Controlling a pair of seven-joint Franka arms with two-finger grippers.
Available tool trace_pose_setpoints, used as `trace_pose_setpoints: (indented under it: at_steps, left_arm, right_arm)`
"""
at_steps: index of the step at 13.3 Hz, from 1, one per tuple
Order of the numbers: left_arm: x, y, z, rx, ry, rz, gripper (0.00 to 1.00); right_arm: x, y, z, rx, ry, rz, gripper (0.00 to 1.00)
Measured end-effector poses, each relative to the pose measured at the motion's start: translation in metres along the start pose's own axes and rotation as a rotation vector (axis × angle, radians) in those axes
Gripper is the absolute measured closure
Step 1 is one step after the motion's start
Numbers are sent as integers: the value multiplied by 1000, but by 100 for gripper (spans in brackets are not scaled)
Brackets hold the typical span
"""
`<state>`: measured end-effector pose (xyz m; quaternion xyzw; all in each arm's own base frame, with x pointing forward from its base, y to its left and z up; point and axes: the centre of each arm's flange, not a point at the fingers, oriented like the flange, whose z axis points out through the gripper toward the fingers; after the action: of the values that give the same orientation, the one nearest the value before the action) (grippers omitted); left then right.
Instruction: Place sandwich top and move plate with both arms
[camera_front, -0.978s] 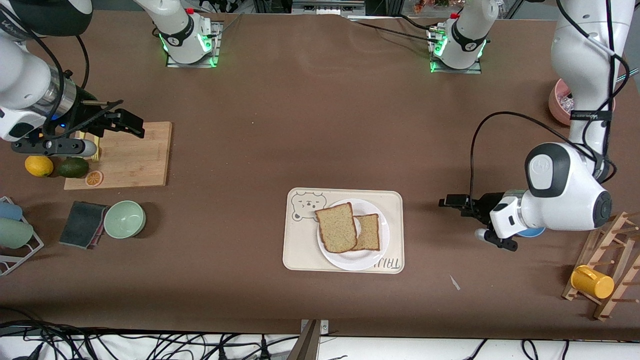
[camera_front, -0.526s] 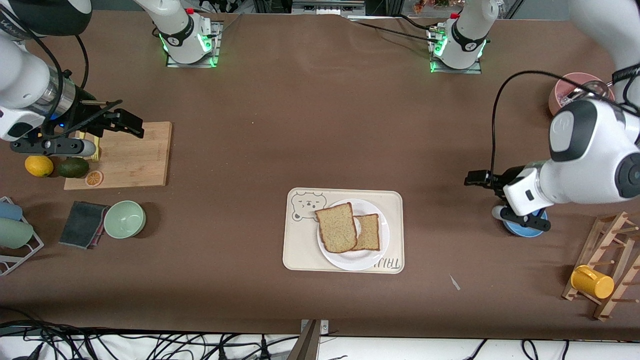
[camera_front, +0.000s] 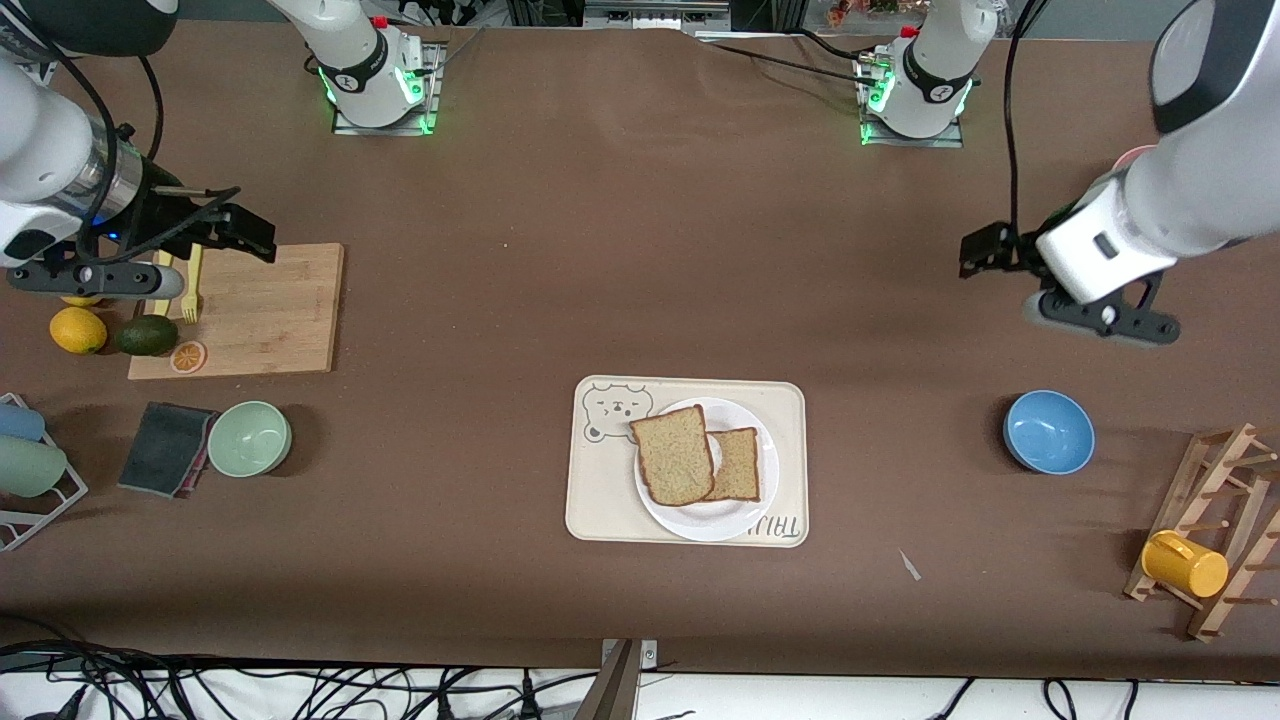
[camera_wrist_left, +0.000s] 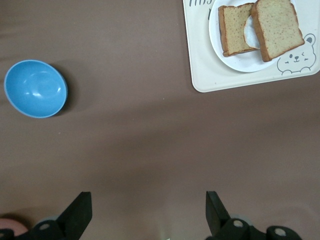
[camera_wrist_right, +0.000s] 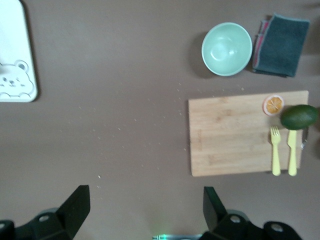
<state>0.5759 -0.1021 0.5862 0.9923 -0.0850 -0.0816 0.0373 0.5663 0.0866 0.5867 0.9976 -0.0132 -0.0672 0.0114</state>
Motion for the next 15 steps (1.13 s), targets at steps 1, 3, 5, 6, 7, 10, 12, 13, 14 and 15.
trace_pose_setpoints:
  at_steps: [1,3,5,6,7,10,12,13,14,15]
  left_arm:
    - [-11,0,-15,5,24,-6,0]
    - [-28,-8,-39,11,73,-26,0]
    - [-32,-23,-38,11,85,-56,0]
    - [-29,-28,-29,12,88,-65,0]
    - [-24,-32,-22,15,101,-74,0]
    - [-22,-44,-12,18,106,-96,0]
    - [-28,-35,-16,28,104,-102,0]
    - [-35,-29,-23,35,111,-103,0]
    - [-45,-25,-33,38,115,-107,0]
    - [-55,-24,-40,39,117,-108,0]
  right_arm:
    - [-4,1,-3,-6,-6,-2,0]
    - [-9,2,-6,-10,-17,-6,0]
    - [-12,2,-4,-14,-38,-8,0]
    - [-12,2,-3,-15,-44,-8,0]
    - [-13,2,-3,-16,-47,-8,0]
    - [-13,3,-3,-16,-49,-11,0]
    - [-13,3,-3,-16,-50,-27,0]
    - [-14,3,-3,-17,-57,-29,0]
    - [-15,4,-2,-19,-65,-29,0]
    - [-15,4,-2,-19,-68,-29,0]
